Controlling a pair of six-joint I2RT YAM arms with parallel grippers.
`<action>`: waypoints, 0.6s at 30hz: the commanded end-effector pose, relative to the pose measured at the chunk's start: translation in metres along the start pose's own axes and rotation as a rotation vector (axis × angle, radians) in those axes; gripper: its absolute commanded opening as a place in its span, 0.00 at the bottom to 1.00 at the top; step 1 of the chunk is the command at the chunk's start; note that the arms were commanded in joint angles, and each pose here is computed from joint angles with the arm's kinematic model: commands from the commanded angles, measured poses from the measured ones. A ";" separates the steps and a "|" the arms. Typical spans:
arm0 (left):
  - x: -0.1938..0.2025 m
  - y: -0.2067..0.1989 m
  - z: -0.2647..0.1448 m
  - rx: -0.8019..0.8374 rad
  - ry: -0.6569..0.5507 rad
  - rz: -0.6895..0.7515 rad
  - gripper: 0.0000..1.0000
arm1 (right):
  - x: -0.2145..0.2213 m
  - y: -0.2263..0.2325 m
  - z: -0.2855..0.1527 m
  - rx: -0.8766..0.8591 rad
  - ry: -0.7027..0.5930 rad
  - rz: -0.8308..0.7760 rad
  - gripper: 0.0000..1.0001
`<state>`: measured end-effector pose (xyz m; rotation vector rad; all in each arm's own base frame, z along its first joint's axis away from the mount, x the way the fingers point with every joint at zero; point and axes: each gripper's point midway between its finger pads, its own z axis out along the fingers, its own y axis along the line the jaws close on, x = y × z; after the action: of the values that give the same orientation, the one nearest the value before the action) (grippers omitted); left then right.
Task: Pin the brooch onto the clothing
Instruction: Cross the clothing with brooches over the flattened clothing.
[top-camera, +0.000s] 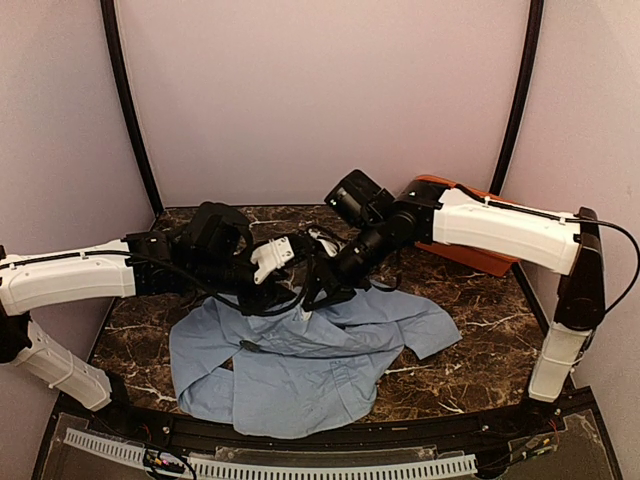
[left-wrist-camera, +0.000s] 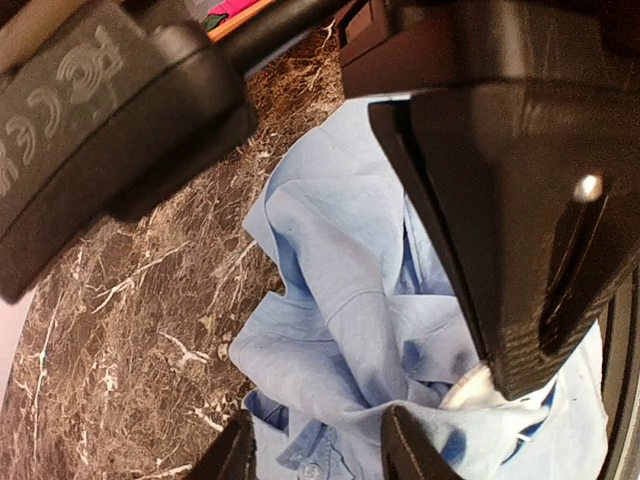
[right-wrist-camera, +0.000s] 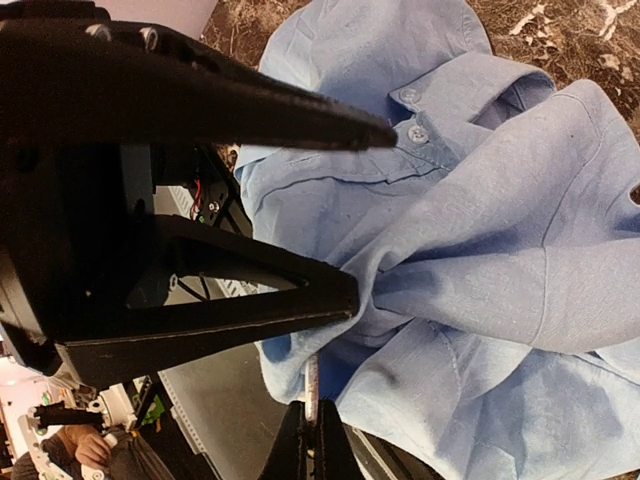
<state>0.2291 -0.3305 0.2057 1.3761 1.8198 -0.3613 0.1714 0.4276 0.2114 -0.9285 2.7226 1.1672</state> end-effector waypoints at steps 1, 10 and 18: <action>-0.001 0.011 -0.013 -0.061 -0.011 -0.023 0.47 | -0.009 0.014 -0.019 -0.093 -0.065 0.026 0.00; -0.013 0.026 -0.033 -0.145 -0.061 -0.045 0.54 | 0.001 0.013 -0.011 -0.197 -0.024 0.124 0.00; -0.030 -0.004 -0.045 0.041 -0.106 -0.077 0.54 | -0.005 0.021 -0.019 -0.248 -0.039 0.160 0.00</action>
<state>0.2295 -0.3172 0.2411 1.2582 1.7931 -0.3628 0.1664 0.4251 0.2109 -0.7214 2.7970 1.4360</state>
